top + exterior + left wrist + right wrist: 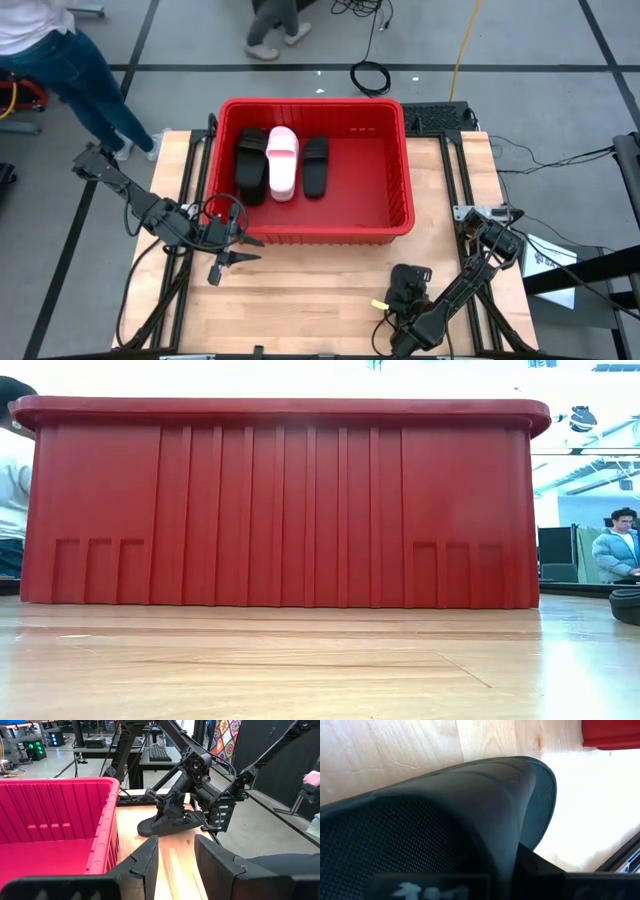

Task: Pick and place slides into bin
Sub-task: Put the black slipper into the black slipper

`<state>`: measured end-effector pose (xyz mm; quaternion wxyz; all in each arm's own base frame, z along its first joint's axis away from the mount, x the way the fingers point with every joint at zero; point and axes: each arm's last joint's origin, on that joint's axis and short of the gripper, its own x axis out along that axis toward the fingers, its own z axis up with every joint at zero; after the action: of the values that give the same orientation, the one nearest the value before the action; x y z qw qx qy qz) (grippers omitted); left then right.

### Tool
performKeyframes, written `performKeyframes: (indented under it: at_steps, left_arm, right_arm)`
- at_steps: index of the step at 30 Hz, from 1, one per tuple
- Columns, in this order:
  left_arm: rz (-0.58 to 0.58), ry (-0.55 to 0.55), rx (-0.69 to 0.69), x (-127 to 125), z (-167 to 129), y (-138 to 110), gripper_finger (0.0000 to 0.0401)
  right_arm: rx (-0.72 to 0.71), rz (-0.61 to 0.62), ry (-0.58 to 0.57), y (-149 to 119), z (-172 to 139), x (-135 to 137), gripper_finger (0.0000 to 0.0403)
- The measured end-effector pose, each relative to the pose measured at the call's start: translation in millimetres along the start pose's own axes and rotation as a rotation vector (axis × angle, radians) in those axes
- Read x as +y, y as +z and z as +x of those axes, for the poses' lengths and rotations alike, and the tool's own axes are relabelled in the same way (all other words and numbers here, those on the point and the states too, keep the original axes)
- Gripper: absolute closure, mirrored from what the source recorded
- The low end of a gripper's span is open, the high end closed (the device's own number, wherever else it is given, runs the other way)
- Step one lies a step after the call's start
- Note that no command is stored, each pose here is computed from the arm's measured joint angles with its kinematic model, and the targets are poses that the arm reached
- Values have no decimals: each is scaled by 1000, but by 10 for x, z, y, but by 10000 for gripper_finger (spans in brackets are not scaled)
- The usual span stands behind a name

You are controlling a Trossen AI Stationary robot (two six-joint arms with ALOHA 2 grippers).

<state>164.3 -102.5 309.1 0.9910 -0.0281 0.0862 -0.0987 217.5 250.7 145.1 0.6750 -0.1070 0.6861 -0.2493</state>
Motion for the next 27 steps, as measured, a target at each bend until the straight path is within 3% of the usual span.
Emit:
performKeyframes:
  at_steps: [16,27]
  left_arm:
    - [-2,1,1,0,0,-1,274]
    - [1,1,1,0,0,-1,274]
  right_arm:
    - [-36,18,74,-1,-184,-134,398]
    - [-368,64,290,83,-634,-375,398]
